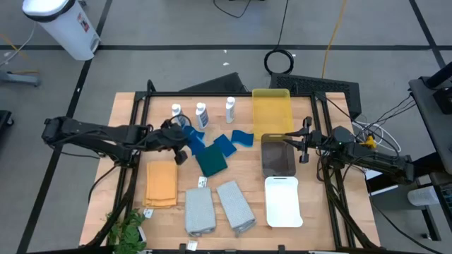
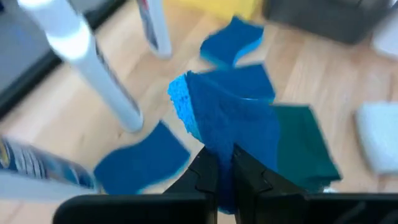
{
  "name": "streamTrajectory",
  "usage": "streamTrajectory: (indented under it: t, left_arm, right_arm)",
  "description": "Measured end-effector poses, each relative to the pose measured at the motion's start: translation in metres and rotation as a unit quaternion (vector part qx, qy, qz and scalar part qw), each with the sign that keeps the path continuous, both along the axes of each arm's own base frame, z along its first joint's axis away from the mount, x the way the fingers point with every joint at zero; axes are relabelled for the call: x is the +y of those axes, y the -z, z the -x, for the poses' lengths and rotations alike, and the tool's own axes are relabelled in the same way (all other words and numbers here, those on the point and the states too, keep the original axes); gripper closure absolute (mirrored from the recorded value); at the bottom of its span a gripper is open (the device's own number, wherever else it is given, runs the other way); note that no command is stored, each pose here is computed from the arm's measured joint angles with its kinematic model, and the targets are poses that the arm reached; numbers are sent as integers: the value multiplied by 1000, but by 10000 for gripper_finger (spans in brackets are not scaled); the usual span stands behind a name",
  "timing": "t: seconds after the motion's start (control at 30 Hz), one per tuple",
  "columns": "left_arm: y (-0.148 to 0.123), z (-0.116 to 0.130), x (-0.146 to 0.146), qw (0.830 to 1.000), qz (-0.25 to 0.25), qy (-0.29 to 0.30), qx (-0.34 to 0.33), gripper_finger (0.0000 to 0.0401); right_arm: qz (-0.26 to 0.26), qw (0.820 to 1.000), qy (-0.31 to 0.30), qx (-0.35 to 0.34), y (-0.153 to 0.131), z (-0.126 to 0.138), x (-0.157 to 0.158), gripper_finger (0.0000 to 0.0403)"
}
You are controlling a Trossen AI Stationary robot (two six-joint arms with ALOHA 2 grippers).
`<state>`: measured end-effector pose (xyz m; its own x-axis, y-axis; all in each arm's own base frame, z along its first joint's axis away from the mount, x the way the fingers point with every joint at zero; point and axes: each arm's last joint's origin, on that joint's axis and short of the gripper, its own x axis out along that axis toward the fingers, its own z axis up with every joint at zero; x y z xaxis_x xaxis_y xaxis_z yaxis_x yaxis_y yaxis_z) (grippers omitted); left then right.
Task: Pick & Place Kitchen Items
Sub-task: Put the blue sponge into the black bin
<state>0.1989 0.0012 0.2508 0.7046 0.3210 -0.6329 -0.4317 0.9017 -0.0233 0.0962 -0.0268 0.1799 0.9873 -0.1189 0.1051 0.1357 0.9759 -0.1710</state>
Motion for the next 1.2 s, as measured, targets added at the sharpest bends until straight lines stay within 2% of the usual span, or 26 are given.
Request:
streamTrajectory:
  t: [0.13,0.27,0.4,0.7,0.93,1.07,1.2]
  left_arm:
    - [-7,-5,-2,999,-21,19,-30,387]
    - [-18,-13,-3,993,-65,59,-79,387]
    - [-23,-26,-2,984,-94,95,-114,387]
    - [-29,-84,-6,983,-103,143,-48,387]
    - [-12,-118,-23,966,-140,217,1,378]
    - [-14,-126,-26,964,-145,222,0,385]
    - [-18,-127,-27,963,-152,224,-8,388]
  right_arm:
    - [0,1000,0,0,0,0,0,328]
    - [0,1000,0,-1,0,0,0,328]
    - [7,999,-1,-34,-7,1,0,328]
    - [-110,985,-20,-130,-22,5,1,328]
    - [-100,987,-16,-125,-21,4,1,328]
    - [-80,988,34,-129,-22,4,-2,328]
    - [-97,986,51,-126,-20,3,-4,328]
